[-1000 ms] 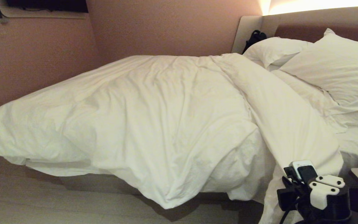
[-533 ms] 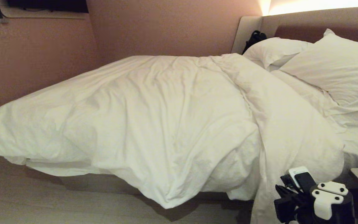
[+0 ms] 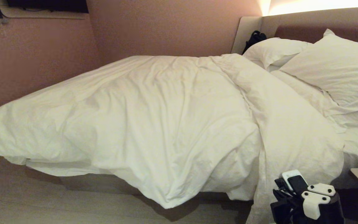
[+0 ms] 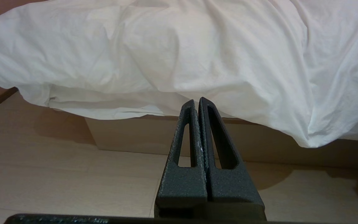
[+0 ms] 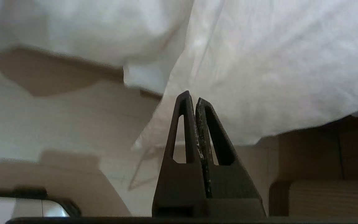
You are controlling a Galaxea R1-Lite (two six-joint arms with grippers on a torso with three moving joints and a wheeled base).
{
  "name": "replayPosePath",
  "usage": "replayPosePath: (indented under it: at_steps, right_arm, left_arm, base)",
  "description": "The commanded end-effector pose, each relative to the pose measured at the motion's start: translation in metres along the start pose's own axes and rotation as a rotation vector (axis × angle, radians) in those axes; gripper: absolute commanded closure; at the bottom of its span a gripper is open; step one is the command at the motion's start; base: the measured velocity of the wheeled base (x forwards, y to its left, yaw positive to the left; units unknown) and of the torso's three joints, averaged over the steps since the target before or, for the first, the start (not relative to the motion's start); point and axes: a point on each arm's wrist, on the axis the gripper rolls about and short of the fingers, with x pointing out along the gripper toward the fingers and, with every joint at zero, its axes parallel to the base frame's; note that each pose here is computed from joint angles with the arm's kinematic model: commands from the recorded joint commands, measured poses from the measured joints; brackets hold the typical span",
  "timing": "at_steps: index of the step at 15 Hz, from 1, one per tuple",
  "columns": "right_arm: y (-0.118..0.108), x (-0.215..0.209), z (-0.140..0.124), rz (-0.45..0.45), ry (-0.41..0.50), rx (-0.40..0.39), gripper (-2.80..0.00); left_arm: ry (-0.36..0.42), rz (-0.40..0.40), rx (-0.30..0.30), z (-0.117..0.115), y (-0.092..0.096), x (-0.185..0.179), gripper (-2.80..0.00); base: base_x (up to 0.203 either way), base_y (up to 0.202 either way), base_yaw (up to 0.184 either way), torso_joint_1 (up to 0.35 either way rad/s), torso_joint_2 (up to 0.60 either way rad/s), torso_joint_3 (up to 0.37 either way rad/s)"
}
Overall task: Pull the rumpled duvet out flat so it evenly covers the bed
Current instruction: Flatten the corners of the folded blanket
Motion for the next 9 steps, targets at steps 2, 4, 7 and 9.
replayPosePath:
  at_steps: [2,4,7,9]
  right_arm:
    - [-0.002,0.008,0.013,-0.032,-0.082,0.073,0.00]
    - [-0.009,0.016,0.022,-0.070,-0.118,0.133,0.00]
    - [-0.024,0.027,0.042,-0.137,-0.194,0.246,0.00]
    - [-0.035,0.030,0.055,-0.175,-0.250,0.319,0.00]
  left_arm:
    - [-0.001,0.001,0.000,0.000,0.000,0.000,0.00]
    - [0.001,0.001,0.000,0.000,0.000,0.000,0.00]
    - [-0.001,0.001,0.000,0.000,0.000,0.000,0.00]
    - [-0.001,0.001,0.000,0.000,0.000,0.000,0.00]
  base:
    - [0.000,0.000,0.000,0.000,0.00,0.000]
    - [0.000,0.000,0.000,0.000,0.00,0.000]
    - [0.000,0.000,0.000,0.000,0.00,0.000]
    - [0.000,0.000,0.000,0.000,0.00,0.000]
